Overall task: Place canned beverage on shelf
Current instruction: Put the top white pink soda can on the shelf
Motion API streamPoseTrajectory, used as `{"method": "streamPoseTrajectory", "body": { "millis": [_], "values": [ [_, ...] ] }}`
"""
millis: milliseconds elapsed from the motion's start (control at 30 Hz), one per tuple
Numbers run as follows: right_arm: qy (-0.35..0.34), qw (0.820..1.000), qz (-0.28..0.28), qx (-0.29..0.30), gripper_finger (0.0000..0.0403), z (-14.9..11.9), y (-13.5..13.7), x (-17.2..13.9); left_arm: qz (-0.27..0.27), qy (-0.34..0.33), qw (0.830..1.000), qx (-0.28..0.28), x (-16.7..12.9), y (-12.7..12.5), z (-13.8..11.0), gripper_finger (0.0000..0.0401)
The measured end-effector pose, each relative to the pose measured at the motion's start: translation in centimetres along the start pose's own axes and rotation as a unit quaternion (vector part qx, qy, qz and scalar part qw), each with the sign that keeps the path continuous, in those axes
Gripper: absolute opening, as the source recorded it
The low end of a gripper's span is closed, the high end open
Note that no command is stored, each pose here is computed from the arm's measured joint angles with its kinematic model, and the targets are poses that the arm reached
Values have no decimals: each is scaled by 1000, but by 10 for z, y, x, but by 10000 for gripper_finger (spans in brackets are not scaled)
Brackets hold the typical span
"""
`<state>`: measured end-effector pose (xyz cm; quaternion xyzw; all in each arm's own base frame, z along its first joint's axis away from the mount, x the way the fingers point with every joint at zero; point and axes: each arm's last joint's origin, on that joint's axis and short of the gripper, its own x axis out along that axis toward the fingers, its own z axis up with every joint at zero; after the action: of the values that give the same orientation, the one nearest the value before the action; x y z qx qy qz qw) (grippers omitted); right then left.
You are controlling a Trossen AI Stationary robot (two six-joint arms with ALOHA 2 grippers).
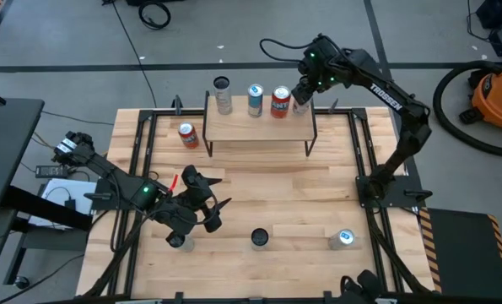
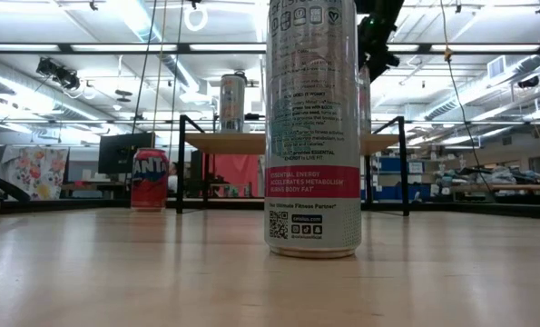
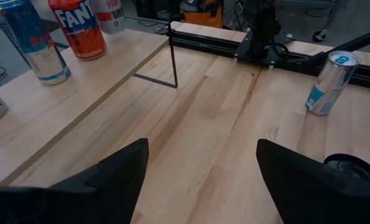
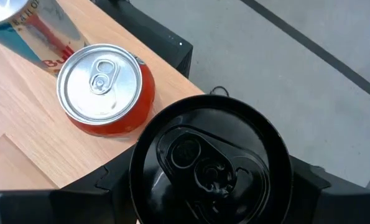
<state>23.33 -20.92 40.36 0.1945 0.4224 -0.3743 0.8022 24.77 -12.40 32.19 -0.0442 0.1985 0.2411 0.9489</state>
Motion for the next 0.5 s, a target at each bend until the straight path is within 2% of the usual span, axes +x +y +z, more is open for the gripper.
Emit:
{"method": "streamPoseTrajectory", "body": {
  "millis": [500],
  "values": [
    [6,1000,-14,-7,265,2,-1,8,0,0,1000,0,0,0,0,311]
  ]
}}
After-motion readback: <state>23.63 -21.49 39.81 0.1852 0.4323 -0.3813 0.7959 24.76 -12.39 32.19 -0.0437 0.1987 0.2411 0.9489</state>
